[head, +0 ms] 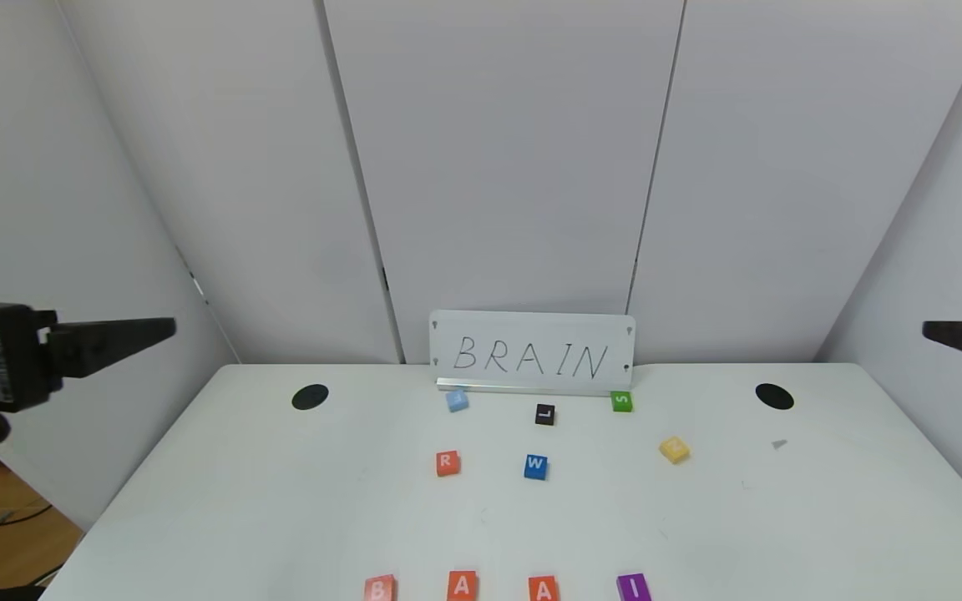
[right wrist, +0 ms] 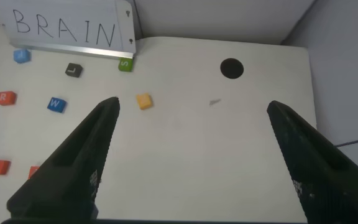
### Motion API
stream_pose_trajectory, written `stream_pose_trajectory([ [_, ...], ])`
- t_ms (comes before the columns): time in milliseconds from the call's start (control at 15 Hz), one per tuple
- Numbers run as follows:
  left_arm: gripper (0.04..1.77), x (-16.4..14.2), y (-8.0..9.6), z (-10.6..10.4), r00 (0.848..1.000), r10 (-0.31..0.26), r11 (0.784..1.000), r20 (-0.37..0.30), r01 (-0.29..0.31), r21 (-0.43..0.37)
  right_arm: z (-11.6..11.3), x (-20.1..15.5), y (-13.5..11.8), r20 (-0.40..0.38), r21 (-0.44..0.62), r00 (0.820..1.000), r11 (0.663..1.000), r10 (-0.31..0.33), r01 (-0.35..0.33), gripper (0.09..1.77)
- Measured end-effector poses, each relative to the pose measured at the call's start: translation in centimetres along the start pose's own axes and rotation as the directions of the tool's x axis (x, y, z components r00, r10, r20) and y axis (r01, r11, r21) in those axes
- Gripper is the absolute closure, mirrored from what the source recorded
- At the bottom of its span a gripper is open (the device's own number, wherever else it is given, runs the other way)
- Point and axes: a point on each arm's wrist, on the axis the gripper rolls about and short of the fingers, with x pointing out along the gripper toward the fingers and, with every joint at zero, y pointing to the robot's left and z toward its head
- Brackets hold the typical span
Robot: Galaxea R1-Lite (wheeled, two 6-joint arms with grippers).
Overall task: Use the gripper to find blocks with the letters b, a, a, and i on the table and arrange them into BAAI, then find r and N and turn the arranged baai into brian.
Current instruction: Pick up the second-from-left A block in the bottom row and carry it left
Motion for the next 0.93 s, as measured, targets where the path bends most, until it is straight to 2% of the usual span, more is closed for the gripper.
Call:
stream_pose_trajectory([
  [200,0.09,3.6,0.2,0.2,0.997,-0.015,1.000,-0.075,0.014,-0.006,1.1,3.8,0.7,-0.063,0.005,0.998,1.000,0.024,-0.023,0.15],
  [400,0.09,5.1,0.3,0.3,0.995,-0.021,1.000,-0.102,0.021,-0.008,1.4,6.4,1.0,-0.108,0.004,0.994,1.000,0.030,-0.030,0.15],
  [667,0.09,5.8,0.1,-0.1,0.987,-0.078,0.997,-0.139,0.076,-0.018,1.4,7.6,1.2,-0.131,0.001,0.991,0.999,0.033,-0.033,0.15],
  [933,0.09,6.4,-1.3,-1.0,0.973,-0.133,0.991,-0.186,0.133,-0.015,1.3,8.2,1.0,-0.145,0.004,0.989,1.000,0.026,-0.026,0.15],
])
